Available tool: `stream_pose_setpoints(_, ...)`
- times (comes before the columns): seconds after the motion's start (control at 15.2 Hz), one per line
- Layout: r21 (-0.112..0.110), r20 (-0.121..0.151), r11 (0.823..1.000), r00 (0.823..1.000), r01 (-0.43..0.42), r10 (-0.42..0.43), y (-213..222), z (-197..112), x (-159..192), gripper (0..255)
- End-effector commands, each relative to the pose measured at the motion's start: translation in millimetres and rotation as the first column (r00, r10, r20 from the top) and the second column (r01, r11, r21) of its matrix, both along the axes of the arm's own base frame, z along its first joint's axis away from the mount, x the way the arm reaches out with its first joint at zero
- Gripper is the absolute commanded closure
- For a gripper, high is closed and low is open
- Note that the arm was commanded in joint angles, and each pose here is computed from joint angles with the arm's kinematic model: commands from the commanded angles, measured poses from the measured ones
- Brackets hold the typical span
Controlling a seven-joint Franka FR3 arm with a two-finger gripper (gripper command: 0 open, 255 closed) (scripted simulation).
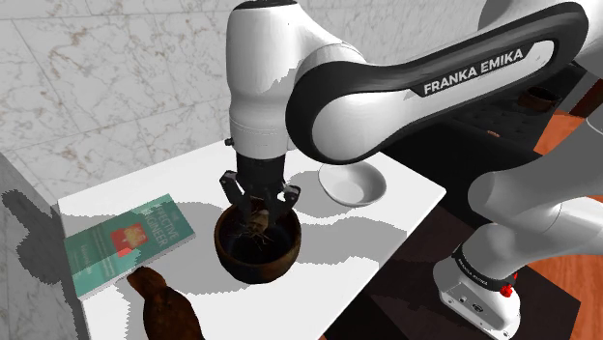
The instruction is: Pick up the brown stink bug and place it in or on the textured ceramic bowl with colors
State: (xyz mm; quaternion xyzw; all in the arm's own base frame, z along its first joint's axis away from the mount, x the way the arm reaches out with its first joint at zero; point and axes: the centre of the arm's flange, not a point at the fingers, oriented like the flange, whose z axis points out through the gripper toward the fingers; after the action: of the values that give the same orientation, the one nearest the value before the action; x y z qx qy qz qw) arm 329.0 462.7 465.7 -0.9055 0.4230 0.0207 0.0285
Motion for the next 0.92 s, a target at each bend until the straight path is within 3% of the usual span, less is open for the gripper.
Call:
stream_pose_setpoints(0.0, 0.0, 0.0, 1.0, 1.0, 0.0, 0.0, 0.0, -0.1, 0.0, 255)
stream_pose_setpoints(0.07, 0.0, 0.0, 1.0, 1.0, 0.0, 0.0, 0.0, -0.1, 0.0, 255)
stream_pose_setpoints(0.13, 0.0, 0.0, 1.0, 1.0, 0.0, 0.0, 0.0, -0.1, 0.0, 0)
stream_pose_setpoints(0.46, 0.0, 0.0, 1.0, 1.0, 0.0, 0.0, 0.0, -0.1, 0.0, 0)
stream_pose_setpoints(0.73, 0.0, 0.0, 1.0, 1.0, 0.0, 0.0, -3.5, 49.8, 0.6, 0)
stream_pose_setpoints(0.86, 0.0, 0.0, 1.0, 1.0, 0.0, 0.0, -3.5, 49.8, 0.6, 0)
